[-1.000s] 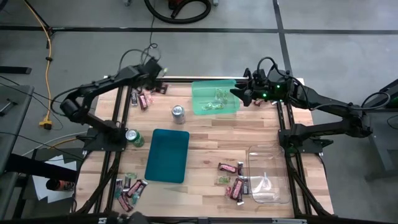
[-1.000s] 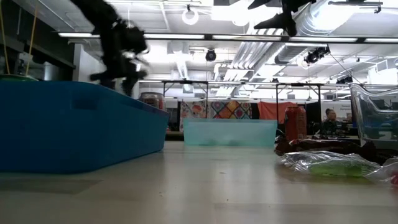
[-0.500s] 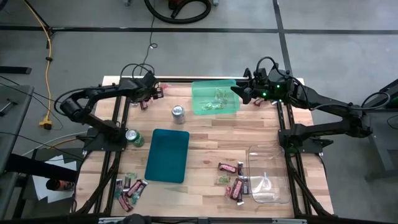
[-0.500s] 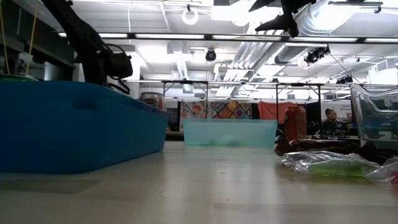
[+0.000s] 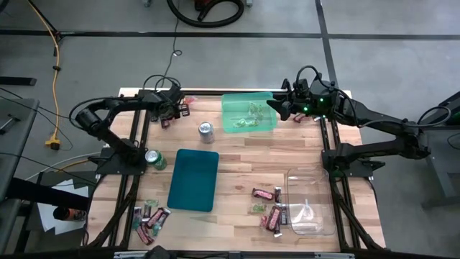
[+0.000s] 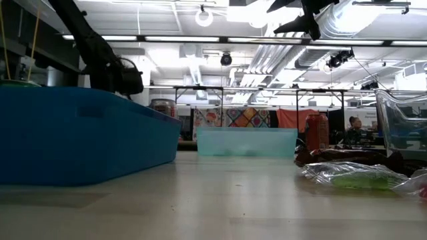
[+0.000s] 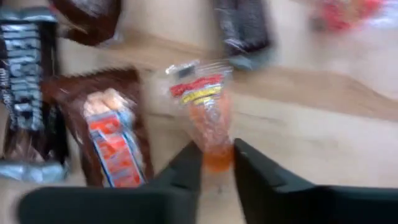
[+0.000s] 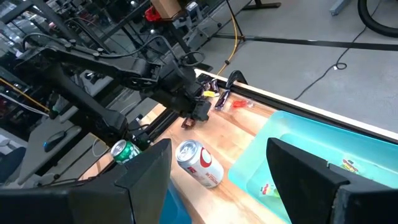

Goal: Organize candy in baskets
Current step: Put the transparent gummy into the green bin

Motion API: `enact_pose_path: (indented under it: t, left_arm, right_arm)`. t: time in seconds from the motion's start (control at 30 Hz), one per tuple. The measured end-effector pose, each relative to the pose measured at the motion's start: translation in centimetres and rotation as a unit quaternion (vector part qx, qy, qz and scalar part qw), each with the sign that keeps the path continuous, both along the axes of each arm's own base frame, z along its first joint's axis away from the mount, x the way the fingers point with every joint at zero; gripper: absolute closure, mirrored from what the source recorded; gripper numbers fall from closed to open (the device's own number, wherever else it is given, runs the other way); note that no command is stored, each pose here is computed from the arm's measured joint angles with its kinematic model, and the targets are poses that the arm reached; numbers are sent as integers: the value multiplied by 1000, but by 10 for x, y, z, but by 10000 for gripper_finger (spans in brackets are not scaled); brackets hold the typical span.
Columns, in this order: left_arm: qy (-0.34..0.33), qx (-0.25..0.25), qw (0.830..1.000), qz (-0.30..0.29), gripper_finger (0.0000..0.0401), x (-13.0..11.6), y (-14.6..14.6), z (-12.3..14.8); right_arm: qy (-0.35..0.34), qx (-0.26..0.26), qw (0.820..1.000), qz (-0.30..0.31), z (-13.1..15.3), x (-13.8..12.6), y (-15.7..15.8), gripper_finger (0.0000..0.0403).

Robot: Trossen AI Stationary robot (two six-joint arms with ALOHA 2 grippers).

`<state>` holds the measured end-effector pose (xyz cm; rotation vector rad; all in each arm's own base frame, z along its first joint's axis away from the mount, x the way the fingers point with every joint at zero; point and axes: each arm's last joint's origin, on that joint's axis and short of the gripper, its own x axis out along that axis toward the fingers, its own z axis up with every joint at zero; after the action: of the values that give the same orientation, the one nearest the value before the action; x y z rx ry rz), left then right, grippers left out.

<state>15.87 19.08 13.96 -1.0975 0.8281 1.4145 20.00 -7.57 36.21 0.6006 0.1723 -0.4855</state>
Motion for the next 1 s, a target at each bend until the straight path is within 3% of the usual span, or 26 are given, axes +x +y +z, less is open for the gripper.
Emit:
enact_pose_path:
  t: [0.07,0.2,0.33,0.47,0.67,0.8,0.9,1.0]
  left_arm:
    - [-24,28,999,-23,383,1,1,18]
    - [-93,116,986,-73,388,7,-2,66]
    - [-199,210,940,-182,398,34,-17,113]
    - [-244,237,906,-250,400,73,-36,135]
    - [-201,227,871,-387,400,149,-58,122]
    - [-164,236,843,-455,391,195,-58,109]
    - [-135,224,840,-476,373,218,-49,100]
    - [-115,207,847,-475,342,231,-36,98]
  right_arm:
    - [0,0,1000,0,0,0,0,144]
    - [0,0,1000,0,0,0,0,144]
    - [0,-1,1000,-1,0,0,0,144]
    - [0,-2,1000,-4,0,0,0,144]
    - [-17,-17,1000,-7,4,1,-1,144]
    - [-30,-24,999,-6,7,2,-1,144]
    - [-33,-25,999,-6,8,2,-1,144]
    - [-34,-25,999,-6,8,2,-1,144]
